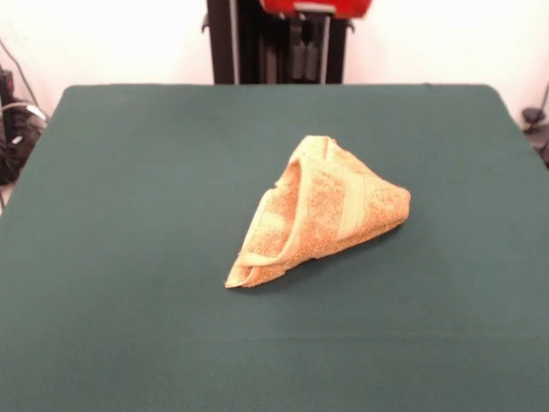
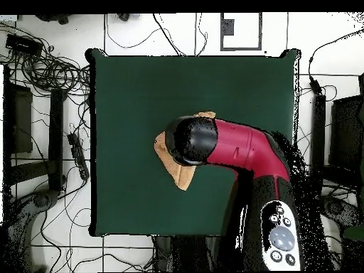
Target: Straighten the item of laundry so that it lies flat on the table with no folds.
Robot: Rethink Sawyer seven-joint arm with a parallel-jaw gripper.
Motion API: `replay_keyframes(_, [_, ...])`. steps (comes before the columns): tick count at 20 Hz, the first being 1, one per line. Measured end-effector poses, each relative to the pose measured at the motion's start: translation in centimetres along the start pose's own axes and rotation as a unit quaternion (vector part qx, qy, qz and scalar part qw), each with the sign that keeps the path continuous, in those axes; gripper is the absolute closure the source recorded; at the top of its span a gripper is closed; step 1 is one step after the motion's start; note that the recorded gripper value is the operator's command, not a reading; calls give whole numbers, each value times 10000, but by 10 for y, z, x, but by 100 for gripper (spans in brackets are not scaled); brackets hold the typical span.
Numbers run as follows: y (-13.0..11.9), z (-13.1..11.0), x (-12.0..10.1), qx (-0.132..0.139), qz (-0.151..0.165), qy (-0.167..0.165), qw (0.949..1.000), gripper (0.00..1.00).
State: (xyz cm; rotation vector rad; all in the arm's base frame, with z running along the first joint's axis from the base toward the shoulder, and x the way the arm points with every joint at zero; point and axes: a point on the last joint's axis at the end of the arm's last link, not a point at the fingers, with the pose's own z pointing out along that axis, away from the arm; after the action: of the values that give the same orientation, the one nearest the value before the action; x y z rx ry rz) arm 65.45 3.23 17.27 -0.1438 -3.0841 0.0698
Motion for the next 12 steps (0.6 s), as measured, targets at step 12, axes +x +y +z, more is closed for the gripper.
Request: replay_keyframes(12, [-19, -14, -36, 167, 75, -869, 9960, 0])
